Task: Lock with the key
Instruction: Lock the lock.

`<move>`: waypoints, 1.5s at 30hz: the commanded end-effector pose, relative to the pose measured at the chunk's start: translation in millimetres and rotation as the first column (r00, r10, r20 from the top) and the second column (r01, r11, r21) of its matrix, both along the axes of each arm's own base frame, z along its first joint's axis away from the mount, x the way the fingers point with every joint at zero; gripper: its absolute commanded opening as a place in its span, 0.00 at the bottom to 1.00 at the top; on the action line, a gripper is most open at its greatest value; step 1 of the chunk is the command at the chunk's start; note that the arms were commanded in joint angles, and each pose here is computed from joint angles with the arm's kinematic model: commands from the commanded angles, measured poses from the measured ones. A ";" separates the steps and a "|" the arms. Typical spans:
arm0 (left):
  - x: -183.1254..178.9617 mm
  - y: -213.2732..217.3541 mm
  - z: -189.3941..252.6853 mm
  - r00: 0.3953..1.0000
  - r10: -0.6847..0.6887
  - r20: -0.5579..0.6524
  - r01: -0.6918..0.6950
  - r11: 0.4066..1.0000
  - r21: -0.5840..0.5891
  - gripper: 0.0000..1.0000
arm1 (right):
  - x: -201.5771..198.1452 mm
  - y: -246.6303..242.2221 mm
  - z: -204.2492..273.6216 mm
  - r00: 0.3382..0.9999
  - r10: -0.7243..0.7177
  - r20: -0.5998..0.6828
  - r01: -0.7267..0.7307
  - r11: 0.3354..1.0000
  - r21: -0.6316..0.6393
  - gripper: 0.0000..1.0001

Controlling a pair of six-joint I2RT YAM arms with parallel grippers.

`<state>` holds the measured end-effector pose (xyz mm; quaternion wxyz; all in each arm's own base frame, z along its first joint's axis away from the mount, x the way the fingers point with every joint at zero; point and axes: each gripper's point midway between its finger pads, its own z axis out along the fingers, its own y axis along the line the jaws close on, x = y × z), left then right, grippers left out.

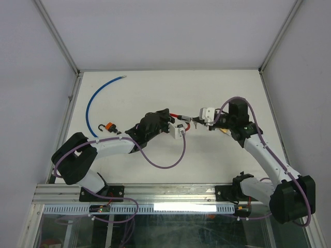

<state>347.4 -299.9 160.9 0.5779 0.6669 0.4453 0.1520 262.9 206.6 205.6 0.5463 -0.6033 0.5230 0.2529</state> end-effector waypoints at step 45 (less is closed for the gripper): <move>-1.0 7.8 -18.7 0.997 0.024 -0.078 -0.020 0.999 0.049 0.00 | -30.3 -26.2 49.8 0.986 0.015 0.168 -0.012 1.000 -0.020 0.59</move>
